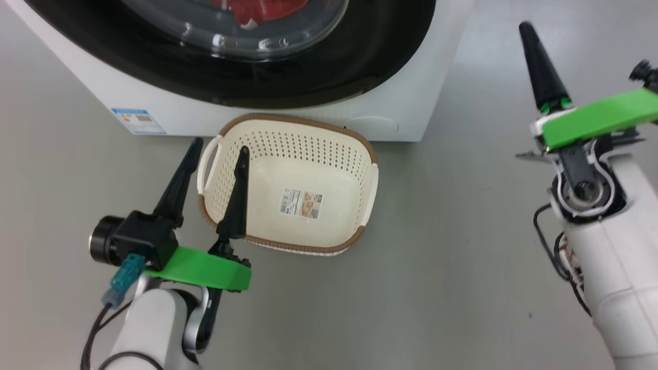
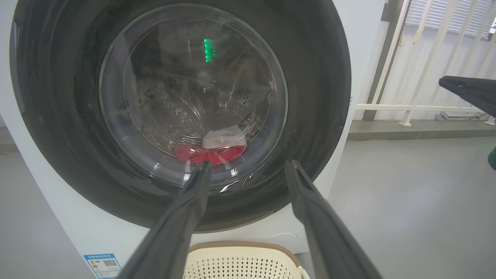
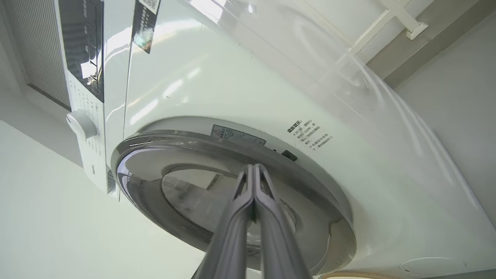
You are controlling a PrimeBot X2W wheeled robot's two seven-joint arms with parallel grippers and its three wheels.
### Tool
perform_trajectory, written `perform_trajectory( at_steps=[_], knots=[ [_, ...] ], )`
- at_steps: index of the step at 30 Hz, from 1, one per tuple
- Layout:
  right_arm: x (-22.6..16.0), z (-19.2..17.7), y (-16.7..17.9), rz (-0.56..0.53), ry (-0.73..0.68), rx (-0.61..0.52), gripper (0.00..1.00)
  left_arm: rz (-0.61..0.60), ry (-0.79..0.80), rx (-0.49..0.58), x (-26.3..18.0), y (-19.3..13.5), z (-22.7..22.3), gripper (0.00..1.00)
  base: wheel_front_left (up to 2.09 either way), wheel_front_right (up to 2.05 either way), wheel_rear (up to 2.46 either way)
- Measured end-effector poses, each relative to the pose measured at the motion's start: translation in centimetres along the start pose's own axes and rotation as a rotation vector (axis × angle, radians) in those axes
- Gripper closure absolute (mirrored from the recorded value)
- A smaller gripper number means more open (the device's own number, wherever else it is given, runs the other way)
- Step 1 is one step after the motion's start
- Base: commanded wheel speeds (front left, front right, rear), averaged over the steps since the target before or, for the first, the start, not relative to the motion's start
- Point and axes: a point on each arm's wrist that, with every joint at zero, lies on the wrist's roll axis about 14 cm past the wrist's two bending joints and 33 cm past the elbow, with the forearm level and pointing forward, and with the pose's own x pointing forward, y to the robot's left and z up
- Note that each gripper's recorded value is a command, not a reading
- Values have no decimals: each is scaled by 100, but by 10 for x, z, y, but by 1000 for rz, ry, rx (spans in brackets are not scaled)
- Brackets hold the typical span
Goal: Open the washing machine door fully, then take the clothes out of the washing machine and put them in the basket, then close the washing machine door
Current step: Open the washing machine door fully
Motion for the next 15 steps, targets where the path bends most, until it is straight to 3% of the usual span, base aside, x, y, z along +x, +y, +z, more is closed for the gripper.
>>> perform_trajectory(
  at_steps=[10, 15],
  knots=[
    [49, -9, -3, 36, 135, 241, 100, 10, 28, 8, 18, 10, -22, 0, 0, 0, 0],
    [76, -20, -3, 66, 219, 280, 100, 8, 67, 19, 26, 14, -44, 0, 0, 0, 0]
  ],
)
